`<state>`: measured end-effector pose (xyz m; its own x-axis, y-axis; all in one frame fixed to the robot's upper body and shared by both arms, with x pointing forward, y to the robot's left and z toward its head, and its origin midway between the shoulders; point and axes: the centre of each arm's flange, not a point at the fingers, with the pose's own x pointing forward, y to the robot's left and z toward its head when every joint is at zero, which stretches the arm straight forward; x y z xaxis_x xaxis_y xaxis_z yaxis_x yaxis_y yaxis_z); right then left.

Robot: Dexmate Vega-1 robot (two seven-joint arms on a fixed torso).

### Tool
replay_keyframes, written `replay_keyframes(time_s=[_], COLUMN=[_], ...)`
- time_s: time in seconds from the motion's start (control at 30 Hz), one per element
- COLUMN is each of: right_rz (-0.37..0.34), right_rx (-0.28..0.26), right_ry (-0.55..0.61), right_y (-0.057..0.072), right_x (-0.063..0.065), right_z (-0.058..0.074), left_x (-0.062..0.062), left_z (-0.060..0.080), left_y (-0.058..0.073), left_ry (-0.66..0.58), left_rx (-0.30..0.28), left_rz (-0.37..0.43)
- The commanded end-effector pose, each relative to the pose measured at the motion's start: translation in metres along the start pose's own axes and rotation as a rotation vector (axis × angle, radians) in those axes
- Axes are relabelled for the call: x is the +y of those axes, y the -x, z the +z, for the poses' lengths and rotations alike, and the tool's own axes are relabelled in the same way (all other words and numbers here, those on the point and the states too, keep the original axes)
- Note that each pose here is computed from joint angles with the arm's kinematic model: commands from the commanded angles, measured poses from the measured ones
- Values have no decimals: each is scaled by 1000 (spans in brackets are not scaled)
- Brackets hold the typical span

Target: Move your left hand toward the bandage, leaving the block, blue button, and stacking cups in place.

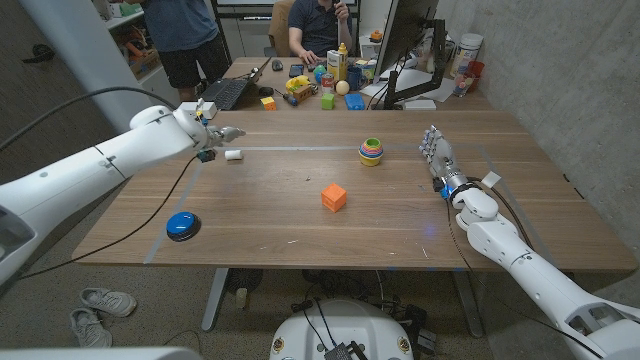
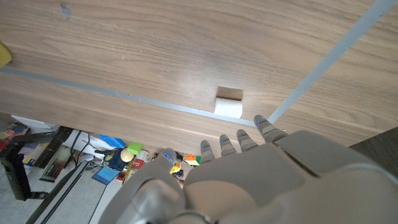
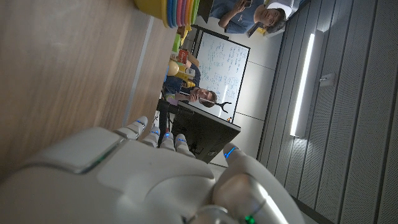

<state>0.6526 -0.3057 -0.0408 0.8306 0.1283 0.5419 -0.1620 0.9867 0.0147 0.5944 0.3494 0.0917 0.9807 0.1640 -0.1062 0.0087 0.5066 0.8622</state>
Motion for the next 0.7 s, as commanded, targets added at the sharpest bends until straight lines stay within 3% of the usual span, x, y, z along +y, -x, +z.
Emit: replay_keyframes(time_s=[0.03,0.27,0.7], right_rz=[-23,-56,-106], right_rx=[0,14,36], right_ry=[-7,-10,-2], right_y=[5,13,32], right_x=[-5,-14,-30], right_z=[-1,-7,-18], left_x=[22,41,70], left_z=[-5,0,11], left_y=[0,-10,-27], left_ry=[-181,-347,-602], left_rx=[132,168,181], left_rz=[-48,-138,-140])
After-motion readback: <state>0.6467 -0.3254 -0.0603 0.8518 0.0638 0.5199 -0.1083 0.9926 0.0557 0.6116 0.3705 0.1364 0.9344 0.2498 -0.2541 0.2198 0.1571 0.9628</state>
